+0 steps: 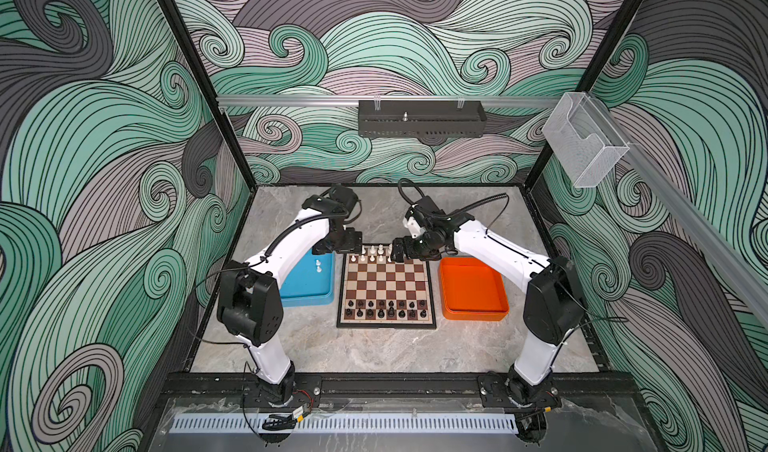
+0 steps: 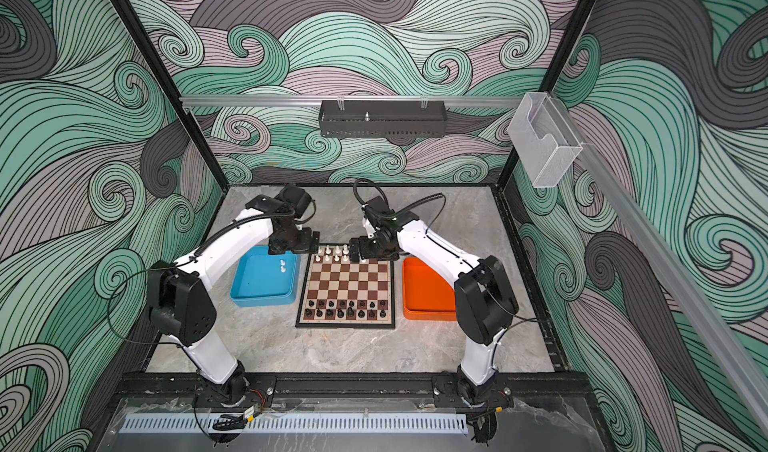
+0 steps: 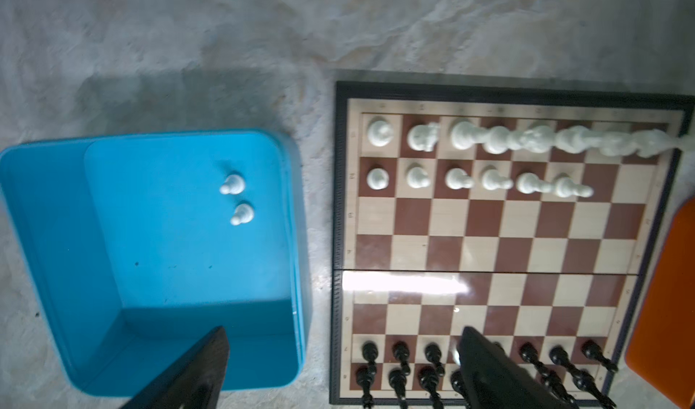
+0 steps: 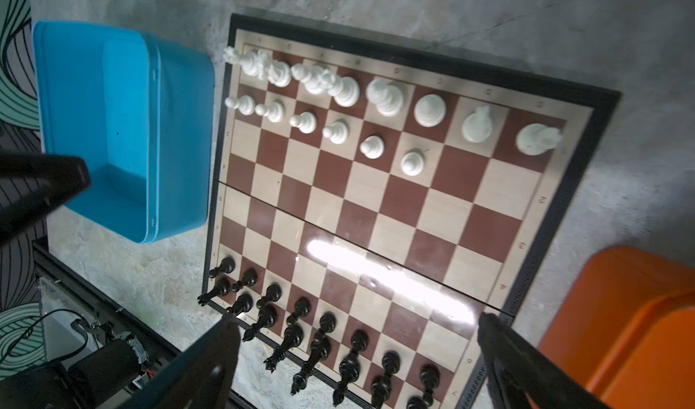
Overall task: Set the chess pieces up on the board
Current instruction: 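Open the left gripper over the blue tray while the right moves over the board, then lower the left gripper around a white pawn in the blue tray and close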
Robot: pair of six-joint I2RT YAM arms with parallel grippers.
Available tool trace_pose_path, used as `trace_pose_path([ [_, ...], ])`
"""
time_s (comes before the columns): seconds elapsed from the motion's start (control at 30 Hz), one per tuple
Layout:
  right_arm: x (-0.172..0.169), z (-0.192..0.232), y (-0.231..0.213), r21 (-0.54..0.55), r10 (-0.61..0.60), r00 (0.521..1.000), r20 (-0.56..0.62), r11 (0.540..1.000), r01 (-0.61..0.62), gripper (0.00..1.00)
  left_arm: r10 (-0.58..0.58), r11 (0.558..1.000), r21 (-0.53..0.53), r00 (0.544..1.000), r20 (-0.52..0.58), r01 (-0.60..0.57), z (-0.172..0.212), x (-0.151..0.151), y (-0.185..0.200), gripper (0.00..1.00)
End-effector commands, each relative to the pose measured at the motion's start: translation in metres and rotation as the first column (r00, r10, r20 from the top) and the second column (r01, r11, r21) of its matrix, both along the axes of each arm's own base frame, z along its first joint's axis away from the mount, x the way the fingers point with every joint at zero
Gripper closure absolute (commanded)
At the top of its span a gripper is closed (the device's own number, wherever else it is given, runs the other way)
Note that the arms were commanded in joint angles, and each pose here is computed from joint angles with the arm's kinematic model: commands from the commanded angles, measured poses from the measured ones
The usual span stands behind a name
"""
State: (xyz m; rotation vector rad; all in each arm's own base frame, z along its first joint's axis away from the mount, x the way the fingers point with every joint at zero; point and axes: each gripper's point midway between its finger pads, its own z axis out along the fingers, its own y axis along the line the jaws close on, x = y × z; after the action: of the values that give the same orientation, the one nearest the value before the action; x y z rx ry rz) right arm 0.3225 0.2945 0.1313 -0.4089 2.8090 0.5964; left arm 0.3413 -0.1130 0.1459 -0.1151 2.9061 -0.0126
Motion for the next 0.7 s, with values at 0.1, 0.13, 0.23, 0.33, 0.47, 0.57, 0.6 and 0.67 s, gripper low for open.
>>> trace_pose_path([
  [0.1, -0.003, 0.004, 0.024, 0.039, 0.030, 1.000, -0.003, 0.999, -0.029, 0.02, 0.108, 0.994, -0.021, 0.991, -0.074, -0.110, -0.018, -0.009, 0.041, 0.01],
  [0.13, -0.004, 0.003, 0.024, 0.038, 0.031, 1.000, -0.004, 0.999, -0.030, 0.02, 0.124, 0.991, -0.031, 0.989, -0.084, -0.127, -0.022, -0.009, 0.046, 0.02],
  [0.23, -0.005, 0.006, 0.024, 0.045, 0.032, 0.999, 0.003, 0.998, -0.033, 0.02, 0.168, 0.984, -0.036, 0.980, -0.105, -0.173, -0.037, -0.008, 0.061, 0.01],
  [0.33, -0.006, 0.009, 0.024, 0.058, 0.039, 0.999, 0.015, 0.997, -0.040, 0.02, 0.203, 0.979, -0.007, 0.970, -0.135, -0.206, -0.053, -0.007, 0.074, 0.05],
  [0.47, -0.008, 0.009, 0.021, 0.051, 0.043, 0.999, 0.022, 0.998, -0.044, 0.02, 0.221, 0.974, -0.002, 0.961, -0.167, -0.225, -0.071, -0.003, 0.078, 0.14],
  [0.57, -0.009, 0.008, 0.017, 0.042, 0.044, 0.999, 0.026, 0.998, -0.045, 0.02, 0.251, 0.967, 0.009, 0.951, -0.180, -0.254, -0.082, -0.001, 0.079, 0.19],
  [0.6, -0.010, 0.008, 0.015, 0.038, 0.043, 0.999, 0.027, 0.998, -0.044, 0.02, 0.260, 0.965, 0.012, 0.949, -0.179, -0.262, -0.085, 0.000, 0.079, 0.22],
  [0.67, -0.010, 0.007, 0.012, 0.034, 0.038, 0.999, 0.028, 0.999, -0.039, 0.02, 0.269, 0.962, 0.014, 0.946, -0.182, -0.271, -0.089, 0.001, 0.079, 0.26],
])
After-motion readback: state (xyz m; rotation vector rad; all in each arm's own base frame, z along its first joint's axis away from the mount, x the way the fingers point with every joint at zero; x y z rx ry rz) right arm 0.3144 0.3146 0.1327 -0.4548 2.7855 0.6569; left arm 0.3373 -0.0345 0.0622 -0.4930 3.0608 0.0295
